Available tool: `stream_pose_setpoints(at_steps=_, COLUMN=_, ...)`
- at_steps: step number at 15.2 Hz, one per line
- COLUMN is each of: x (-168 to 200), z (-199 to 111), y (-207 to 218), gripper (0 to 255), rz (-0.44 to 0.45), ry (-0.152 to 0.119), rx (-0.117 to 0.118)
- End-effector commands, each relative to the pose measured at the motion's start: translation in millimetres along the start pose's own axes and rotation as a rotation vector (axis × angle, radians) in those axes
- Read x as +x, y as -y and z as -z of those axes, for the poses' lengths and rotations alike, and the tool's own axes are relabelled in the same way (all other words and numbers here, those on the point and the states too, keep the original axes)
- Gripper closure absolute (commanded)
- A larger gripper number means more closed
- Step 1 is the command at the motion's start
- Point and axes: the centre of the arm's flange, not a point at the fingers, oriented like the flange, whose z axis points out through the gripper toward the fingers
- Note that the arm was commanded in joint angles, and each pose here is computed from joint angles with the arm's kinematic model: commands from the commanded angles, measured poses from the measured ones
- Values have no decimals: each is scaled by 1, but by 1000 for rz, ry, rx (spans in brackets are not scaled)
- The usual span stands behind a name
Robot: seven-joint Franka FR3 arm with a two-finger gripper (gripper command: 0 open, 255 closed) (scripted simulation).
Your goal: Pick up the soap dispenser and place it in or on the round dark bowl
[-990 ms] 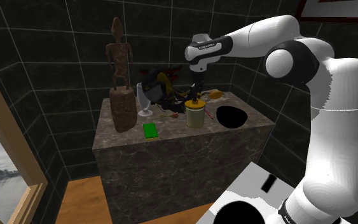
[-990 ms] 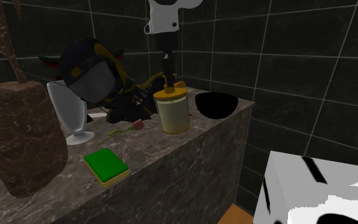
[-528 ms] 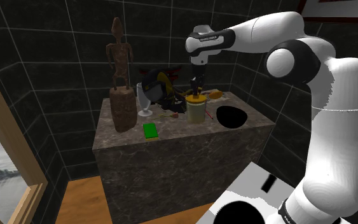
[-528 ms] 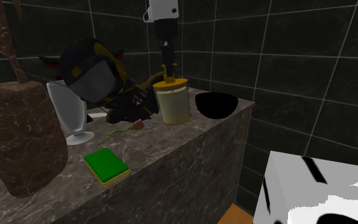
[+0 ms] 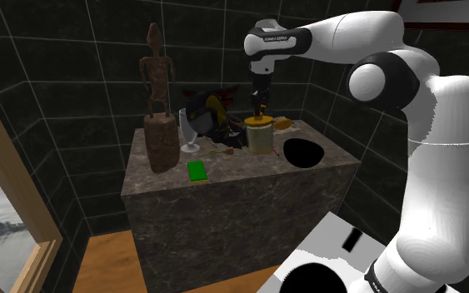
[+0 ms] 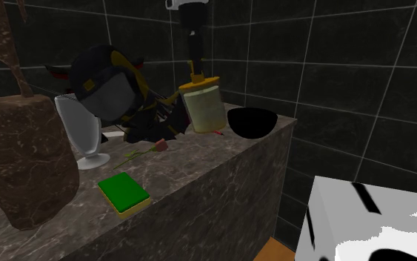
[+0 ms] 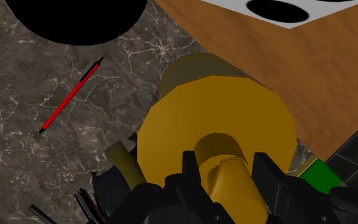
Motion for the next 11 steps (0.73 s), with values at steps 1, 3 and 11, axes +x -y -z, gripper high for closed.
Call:
stream_pose_setpoints(at_steps=1, x=-1, z=12, y=-1, gripper=255, rz=-1, ry=-1, rx=-1)
stream_pose_setpoints(at_steps=3, x=-2, z=23, y=-1, gripper=255, rz=-1, ry=-1, rx=-1)
stream_pose_setpoints(at_steps=11, x=-6, z=65, y=-1, gripper=255, rz=-1, ry=-1, rx=-1)
